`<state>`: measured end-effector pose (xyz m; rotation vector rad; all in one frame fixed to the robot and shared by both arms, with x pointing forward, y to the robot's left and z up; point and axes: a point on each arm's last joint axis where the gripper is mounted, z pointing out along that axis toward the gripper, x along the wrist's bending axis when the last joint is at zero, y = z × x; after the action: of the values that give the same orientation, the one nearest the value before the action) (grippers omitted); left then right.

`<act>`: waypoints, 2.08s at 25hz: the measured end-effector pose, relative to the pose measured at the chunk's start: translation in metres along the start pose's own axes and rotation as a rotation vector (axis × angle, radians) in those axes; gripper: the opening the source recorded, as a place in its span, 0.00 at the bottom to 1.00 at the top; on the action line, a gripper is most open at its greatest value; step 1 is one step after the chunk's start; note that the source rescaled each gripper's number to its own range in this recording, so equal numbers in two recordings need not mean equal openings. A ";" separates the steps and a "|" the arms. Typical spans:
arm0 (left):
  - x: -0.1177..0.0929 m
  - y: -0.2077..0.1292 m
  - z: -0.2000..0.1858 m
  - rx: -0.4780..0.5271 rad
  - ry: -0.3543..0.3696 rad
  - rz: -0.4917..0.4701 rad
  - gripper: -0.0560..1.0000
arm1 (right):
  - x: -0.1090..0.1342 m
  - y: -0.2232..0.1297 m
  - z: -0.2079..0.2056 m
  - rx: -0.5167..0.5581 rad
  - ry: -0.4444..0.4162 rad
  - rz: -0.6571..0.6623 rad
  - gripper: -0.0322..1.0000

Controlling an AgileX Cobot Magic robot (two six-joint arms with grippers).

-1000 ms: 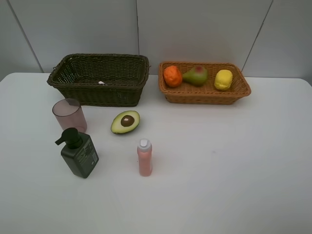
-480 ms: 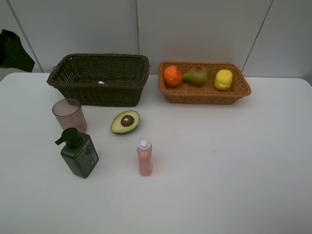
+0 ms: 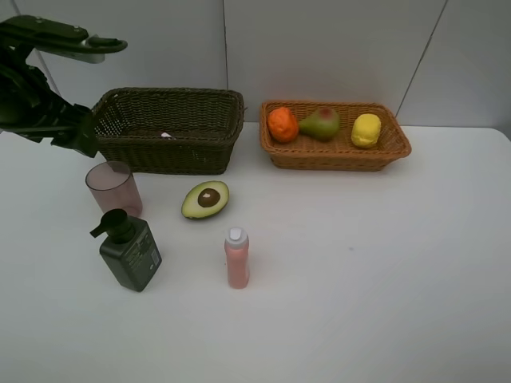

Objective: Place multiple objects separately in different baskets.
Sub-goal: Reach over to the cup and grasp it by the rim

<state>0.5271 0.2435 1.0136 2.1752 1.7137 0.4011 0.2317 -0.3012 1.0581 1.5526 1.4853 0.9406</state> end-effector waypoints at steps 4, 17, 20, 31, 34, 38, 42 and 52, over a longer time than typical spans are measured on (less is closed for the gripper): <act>0.000 0.003 0.020 0.017 0.000 0.000 1.00 | 0.000 0.000 0.000 0.000 0.000 0.000 1.00; 0.017 -0.002 0.070 0.123 0.020 -0.039 1.00 | 0.000 0.000 0.000 0.000 0.000 0.000 1.00; 0.018 -0.003 0.083 0.130 0.021 -0.042 1.00 | 0.000 0.000 0.000 0.000 0.000 0.000 1.00; 0.019 -0.008 0.112 0.153 0.015 -0.055 1.00 | 0.000 0.000 0.000 0.000 0.000 0.000 1.00; 0.018 -0.009 0.115 0.153 0.010 -0.068 0.93 | 0.000 0.000 0.000 0.000 0.000 0.000 1.00; 0.018 -0.009 0.115 0.149 0.007 -0.076 0.50 | 0.000 0.000 0.000 0.000 0.000 0.000 1.00; 0.018 -0.007 0.115 0.138 0.005 -0.084 0.05 | 0.000 0.000 0.000 -0.001 0.000 0.000 1.00; 0.018 -0.006 0.115 0.124 0.006 -0.086 0.06 | 0.000 0.000 0.000 -0.001 0.000 0.000 1.00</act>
<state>0.5750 0.2513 0.9072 2.1768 1.8736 0.2868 0.2317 -0.3012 1.0582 1.5517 1.4845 0.9414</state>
